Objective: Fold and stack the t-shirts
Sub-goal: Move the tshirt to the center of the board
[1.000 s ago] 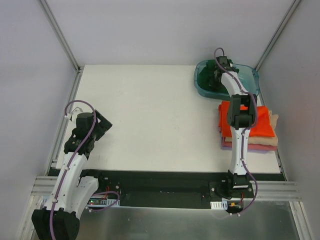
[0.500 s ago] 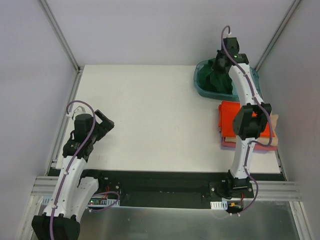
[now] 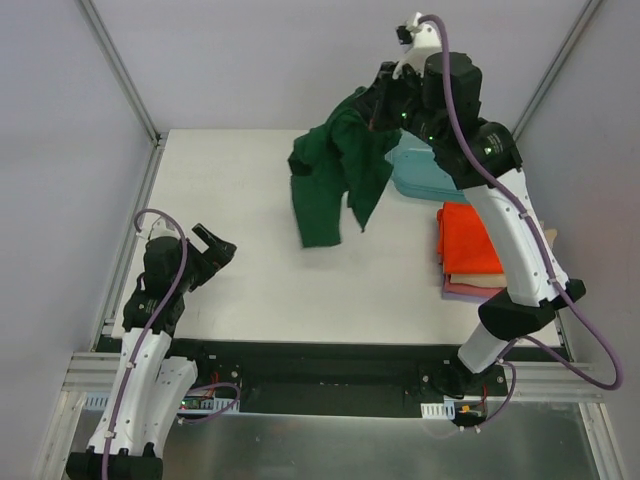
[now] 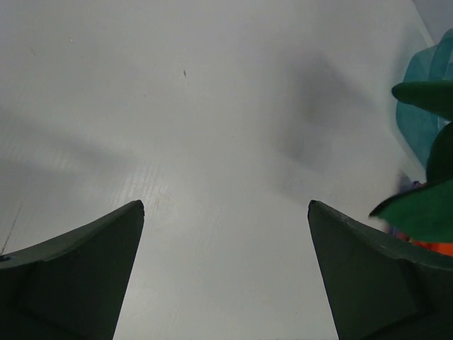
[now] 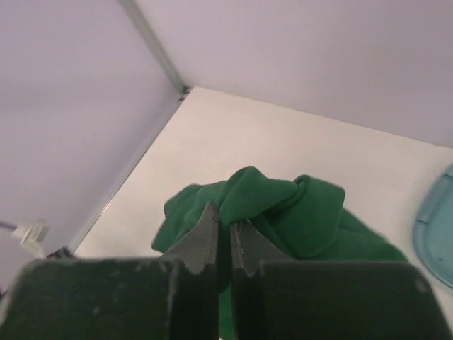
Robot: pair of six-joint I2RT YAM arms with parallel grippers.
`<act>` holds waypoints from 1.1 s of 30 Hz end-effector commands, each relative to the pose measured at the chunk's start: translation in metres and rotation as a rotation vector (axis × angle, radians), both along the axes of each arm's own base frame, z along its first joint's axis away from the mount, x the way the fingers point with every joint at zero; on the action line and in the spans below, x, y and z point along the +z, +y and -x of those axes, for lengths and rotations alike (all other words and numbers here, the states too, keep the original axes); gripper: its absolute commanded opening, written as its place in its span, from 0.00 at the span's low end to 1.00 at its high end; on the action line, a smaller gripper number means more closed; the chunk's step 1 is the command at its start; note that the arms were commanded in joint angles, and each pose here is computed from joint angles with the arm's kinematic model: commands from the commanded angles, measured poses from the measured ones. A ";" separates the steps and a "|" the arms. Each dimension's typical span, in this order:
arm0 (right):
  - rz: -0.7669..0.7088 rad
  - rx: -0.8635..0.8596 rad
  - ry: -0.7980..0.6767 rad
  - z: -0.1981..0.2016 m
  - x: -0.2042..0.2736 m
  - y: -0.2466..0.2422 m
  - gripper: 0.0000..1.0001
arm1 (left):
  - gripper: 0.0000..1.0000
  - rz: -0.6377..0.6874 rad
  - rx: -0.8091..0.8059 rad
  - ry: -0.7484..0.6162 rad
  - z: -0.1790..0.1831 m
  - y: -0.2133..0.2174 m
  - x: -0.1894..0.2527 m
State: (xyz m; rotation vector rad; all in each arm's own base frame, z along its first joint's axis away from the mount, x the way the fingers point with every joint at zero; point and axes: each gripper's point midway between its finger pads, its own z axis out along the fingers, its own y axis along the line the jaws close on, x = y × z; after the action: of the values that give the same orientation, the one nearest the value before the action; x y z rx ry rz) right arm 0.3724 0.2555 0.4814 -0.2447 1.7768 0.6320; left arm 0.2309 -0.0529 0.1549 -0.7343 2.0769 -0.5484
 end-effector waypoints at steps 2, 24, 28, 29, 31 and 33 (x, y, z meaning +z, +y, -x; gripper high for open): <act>-0.065 0.178 -0.146 0.045 0.046 0.053 0.01 | 0.99 0.049 -0.021 -0.063 0.005 -0.007 0.014; 0.346 -0.326 0.369 0.036 -0.245 -0.040 0.96 | 0.99 0.127 -0.132 0.149 0.028 -0.030 -0.033; 0.324 -0.356 0.374 0.068 -0.270 -0.070 0.96 | 0.99 0.231 -0.286 0.225 0.042 -0.059 -0.049; 0.304 -0.364 0.386 0.078 -0.278 -0.077 0.96 | 0.99 0.245 -0.297 0.240 0.046 -0.063 -0.057; 0.225 -0.391 0.411 0.097 -0.296 -0.088 0.96 | 0.99 0.240 -0.327 0.240 0.051 -0.074 -0.065; 0.106 -0.376 0.390 0.110 -0.309 -0.090 0.96 | 0.99 0.214 -0.341 0.233 0.053 -0.084 -0.072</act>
State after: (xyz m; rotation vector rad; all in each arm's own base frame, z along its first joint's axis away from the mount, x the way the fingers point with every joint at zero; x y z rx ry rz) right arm 0.2770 0.1712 0.1796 -0.0147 2.2625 0.1686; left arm 0.1819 -0.1093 0.0808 -0.7046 2.4177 -0.8191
